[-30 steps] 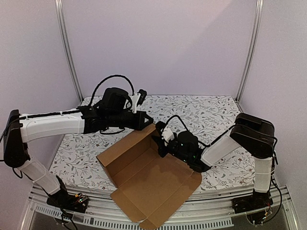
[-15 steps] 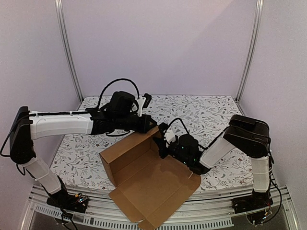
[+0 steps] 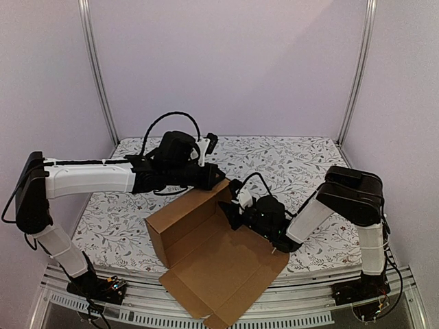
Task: Fold the paper box
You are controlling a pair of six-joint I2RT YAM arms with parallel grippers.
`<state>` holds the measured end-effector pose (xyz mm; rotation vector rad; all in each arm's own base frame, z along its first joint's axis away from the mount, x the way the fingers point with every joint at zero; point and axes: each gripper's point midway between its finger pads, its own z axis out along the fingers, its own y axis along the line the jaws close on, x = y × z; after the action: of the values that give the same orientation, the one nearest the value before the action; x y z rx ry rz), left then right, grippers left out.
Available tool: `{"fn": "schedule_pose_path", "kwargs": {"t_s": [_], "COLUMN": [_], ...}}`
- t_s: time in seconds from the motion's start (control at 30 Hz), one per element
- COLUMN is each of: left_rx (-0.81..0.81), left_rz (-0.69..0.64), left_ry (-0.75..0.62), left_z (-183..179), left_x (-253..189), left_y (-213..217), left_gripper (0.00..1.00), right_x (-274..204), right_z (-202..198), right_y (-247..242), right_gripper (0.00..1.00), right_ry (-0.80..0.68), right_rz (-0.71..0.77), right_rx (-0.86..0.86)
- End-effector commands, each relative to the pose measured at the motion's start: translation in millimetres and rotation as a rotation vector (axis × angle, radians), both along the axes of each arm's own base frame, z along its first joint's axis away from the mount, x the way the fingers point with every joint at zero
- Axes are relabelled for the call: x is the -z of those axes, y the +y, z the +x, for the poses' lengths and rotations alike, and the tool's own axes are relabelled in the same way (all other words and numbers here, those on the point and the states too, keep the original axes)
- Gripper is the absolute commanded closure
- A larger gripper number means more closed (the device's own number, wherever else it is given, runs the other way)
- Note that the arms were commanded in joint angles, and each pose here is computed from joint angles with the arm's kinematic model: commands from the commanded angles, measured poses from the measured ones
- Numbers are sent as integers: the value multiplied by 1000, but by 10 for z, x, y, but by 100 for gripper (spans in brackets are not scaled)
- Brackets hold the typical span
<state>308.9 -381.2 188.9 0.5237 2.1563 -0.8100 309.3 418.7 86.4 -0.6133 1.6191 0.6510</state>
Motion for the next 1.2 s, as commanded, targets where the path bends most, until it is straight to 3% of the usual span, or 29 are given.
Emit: {"fn": "schedule_pose_path", "kwargs": {"t_s": [0.0, 0.13, 0.33, 0.5, 0.67, 0.83, 0.97, 1.1, 1.17], "left_rx": [-12, -12, -16, -20, -23, -23, -26, -27, -30], "left_rz": [140, 139, 133, 138, 141, 142, 145, 150, 150], "left_ry": [94, 100, 110, 118, 118, 116, 115, 113, 114], "left_z": [-131, -168, -234, -288, -304, -305, -309, -320, -323], "left_x": [478, 484, 486, 522, 530, 535, 535, 539, 543], "left_y": [169, 194, 231, 265, 277, 275, 290, 310, 320], "left_gripper": [100, 100, 100, 100, 100, 100, 100, 100, 100], "right_x": [-166, -218, -212, -224, -330, -436, -452, -436, -395], "right_z": [72, 105, 111, 101, 126, 159, 185, 208, 208], "right_y": [-30, -10, 57, 101, 95, 129, 175, 211, 237], "right_gripper": [72, 74, 100, 100, 82, 79, 80, 99, 100], "right_ry": [-52, -71, -69, -67, -84, -104, -108, -105, -98], "right_rz": [11, 12, 12, 22, 37, 45, 51, 47, 32], "right_rx": [30, 36, 7, -15, 0, 4, 5, 2, -6]}}
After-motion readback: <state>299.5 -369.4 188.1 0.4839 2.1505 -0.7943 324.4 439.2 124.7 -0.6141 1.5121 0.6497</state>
